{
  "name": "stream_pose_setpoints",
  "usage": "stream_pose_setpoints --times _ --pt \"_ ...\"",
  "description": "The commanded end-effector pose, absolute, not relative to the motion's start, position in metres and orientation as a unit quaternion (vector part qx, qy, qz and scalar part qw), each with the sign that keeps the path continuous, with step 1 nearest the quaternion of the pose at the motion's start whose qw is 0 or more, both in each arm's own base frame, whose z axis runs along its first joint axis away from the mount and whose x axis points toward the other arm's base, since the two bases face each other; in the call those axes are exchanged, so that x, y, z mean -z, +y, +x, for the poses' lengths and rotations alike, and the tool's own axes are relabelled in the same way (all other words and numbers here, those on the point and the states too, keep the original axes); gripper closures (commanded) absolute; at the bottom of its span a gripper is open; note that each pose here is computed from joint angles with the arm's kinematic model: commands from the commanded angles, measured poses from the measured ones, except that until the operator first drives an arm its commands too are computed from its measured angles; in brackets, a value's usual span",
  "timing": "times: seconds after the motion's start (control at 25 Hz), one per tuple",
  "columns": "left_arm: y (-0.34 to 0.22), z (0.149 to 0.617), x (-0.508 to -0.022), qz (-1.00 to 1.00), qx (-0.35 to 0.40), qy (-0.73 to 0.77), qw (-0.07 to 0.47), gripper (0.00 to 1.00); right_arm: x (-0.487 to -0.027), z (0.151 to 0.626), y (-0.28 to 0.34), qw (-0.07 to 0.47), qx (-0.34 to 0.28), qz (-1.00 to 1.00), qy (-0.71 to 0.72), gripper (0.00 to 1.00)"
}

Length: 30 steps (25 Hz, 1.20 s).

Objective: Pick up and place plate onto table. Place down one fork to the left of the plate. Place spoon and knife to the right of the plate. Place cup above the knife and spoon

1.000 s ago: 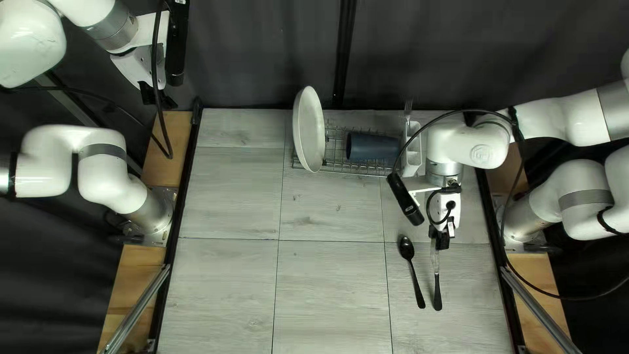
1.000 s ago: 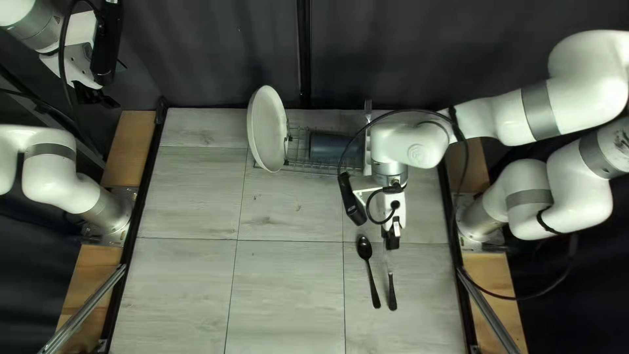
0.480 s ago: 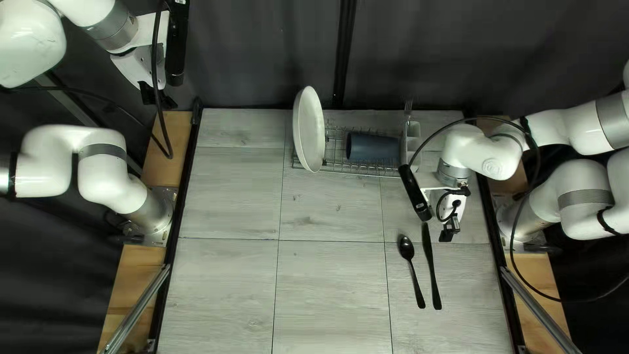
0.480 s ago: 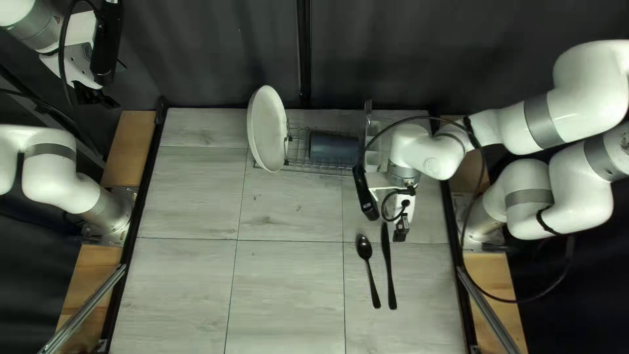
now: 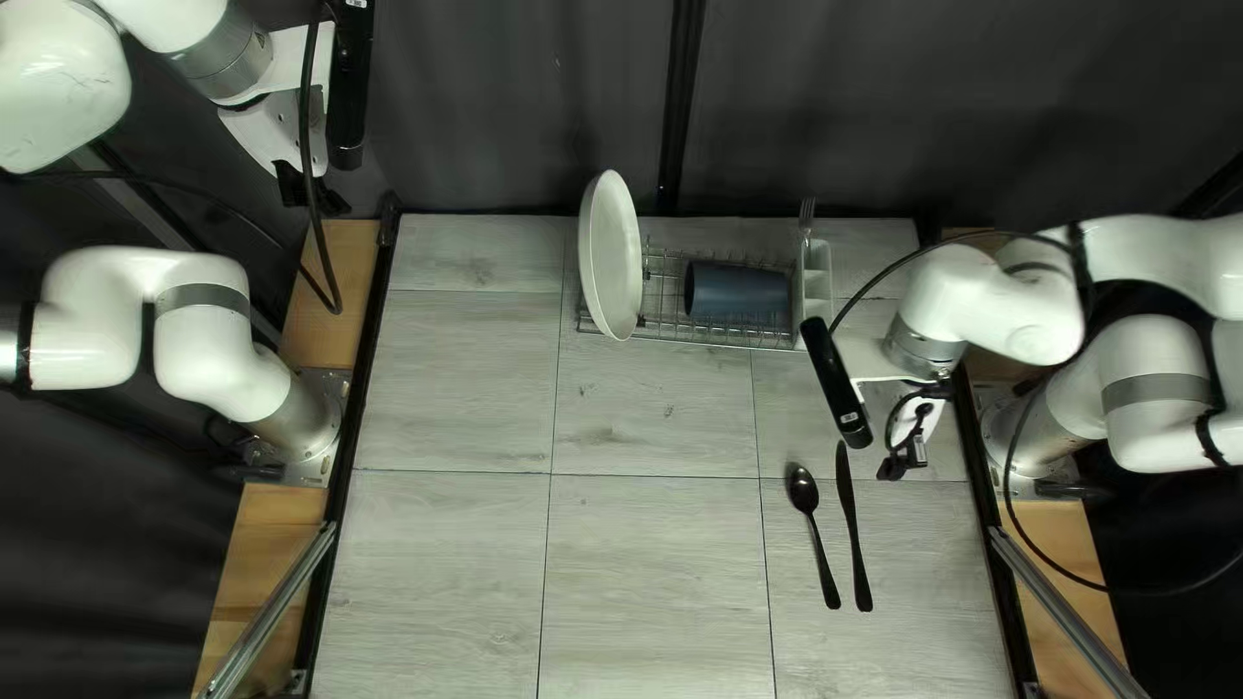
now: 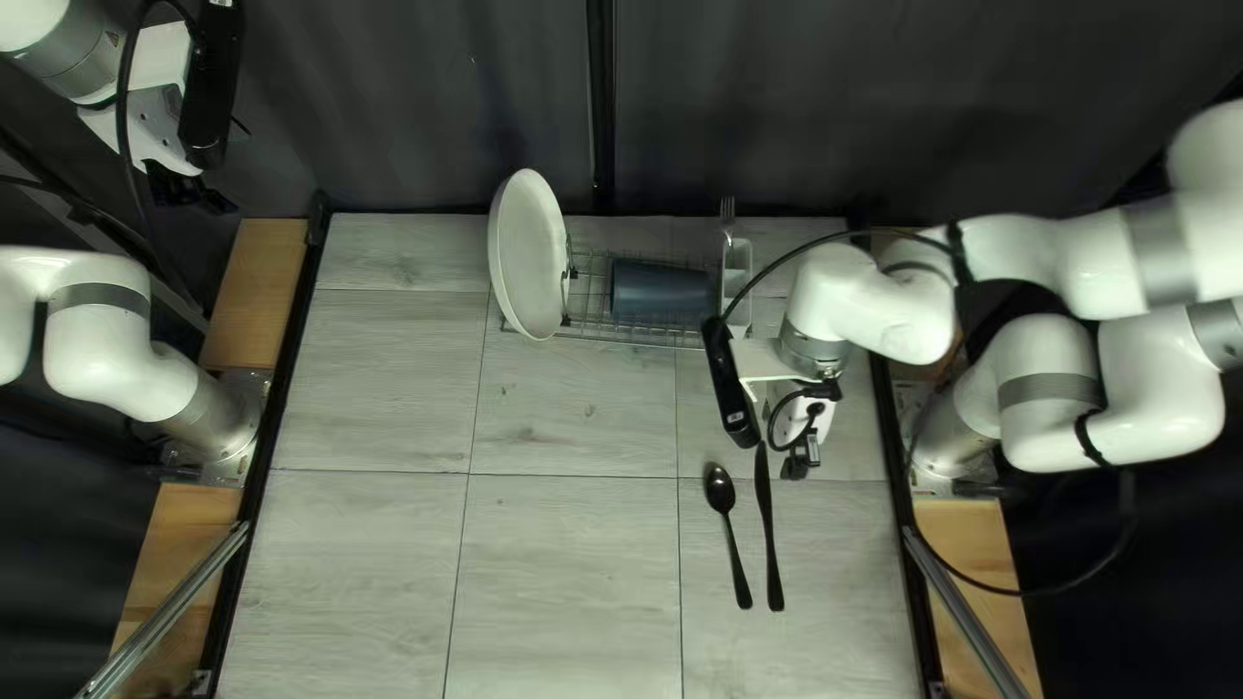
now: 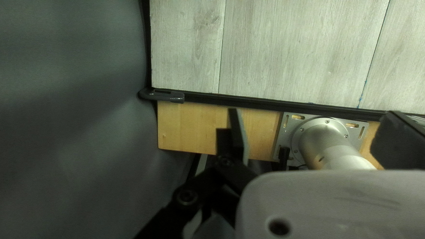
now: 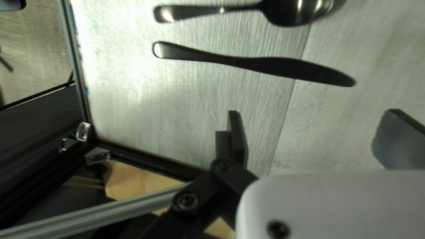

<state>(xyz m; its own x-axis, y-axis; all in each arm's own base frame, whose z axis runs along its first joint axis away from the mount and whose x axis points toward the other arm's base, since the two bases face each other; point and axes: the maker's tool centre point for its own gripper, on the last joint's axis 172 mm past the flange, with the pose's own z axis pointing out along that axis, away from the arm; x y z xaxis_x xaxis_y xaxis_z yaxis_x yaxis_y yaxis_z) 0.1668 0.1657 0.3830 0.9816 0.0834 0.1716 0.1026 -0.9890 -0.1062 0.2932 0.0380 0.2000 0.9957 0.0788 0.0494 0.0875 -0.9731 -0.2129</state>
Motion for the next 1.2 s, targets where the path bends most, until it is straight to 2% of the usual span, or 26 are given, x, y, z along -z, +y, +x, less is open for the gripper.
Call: stream_pose_setpoints --times 0.04,0.48,0.6,0.92,1.2 --pt "0.166 0.167 -0.383 -0.994 0.084 -0.047 0.057 0.0 -0.202 0.294 0.037 0.107 0.021 -0.993 -0.041 0.0" --pt "0.166 0.167 -0.383 -0.994 0.084 -0.047 0.057 0.0 -0.202 0.294 0.037 0.107 0.021 -0.993 -0.041 0.0" --pt "0.166 0.167 -0.383 -0.994 0.084 -0.047 0.057 0.0 -0.195 0.299 -0.005 0.101 0.011 -0.993 -0.052 0.0" --pt "0.166 0.167 -0.383 -0.994 0.084 -0.047 0.057 0.0 -0.217 0.306 -0.154 0.066 0.0 -0.996 -0.058 0.0" --pt "0.166 0.167 -0.383 -0.994 0.084 -0.047 0.057 0.0 -0.211 0.319 -0.239 0.037 0.02 -0.993 -0.106 0.0"
